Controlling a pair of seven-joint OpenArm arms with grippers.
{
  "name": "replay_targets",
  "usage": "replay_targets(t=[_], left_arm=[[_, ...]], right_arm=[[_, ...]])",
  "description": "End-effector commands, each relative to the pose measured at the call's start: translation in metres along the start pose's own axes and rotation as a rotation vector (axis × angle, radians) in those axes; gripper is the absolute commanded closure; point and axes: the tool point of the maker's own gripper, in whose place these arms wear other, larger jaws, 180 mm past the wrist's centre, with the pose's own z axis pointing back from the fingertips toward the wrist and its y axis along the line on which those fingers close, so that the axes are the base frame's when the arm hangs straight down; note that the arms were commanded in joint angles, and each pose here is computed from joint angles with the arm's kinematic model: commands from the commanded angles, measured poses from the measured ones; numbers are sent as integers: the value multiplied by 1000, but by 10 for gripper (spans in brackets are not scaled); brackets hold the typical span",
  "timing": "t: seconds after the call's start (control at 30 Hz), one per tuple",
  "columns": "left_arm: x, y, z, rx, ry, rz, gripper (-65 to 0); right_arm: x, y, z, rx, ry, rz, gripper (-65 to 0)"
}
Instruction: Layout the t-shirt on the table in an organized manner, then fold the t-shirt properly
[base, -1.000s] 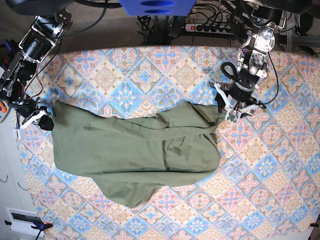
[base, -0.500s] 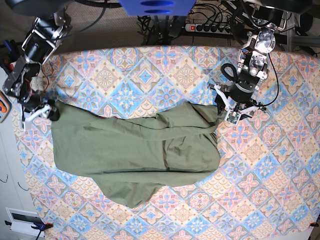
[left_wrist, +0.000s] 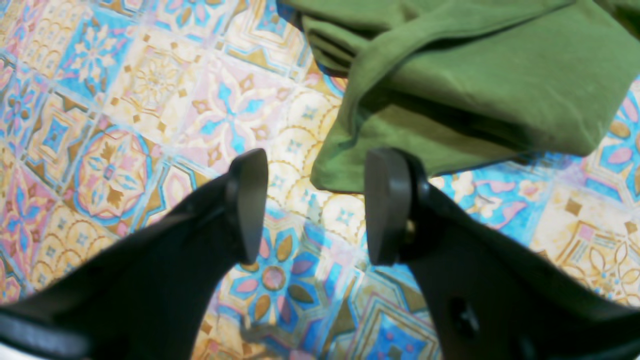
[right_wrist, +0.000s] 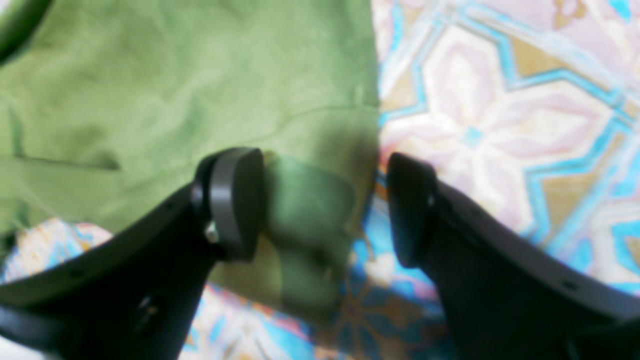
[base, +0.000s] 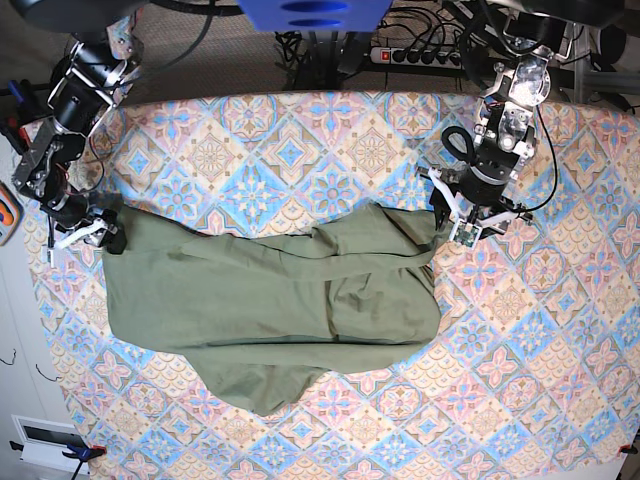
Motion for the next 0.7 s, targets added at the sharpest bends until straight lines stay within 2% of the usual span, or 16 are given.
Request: replay_targets(t=[0.0, 0.27, 0.43, 0.57, 0.67], left_arm=[[14, 6, 2, 16, -47, -8, -302], [16, 2, 1, 9, -51, 8, -302], [16, 3, 1, 13, -50, 10, -301], [12, 7, -2, 22, -40, 5, -300], [3, 14, -5, 41, -17, 8, -300]], right_arm=[[2, 0, 1, -5, 22, 17, -378], [-6, 13, -8, 22, 31, 6, -361], [-5, 12, -7, 21, 26, 5, -212], [-3, 10, -5, 16, 21, 5, -58], [6, 10, -1, 6, 0, 31, -20]])
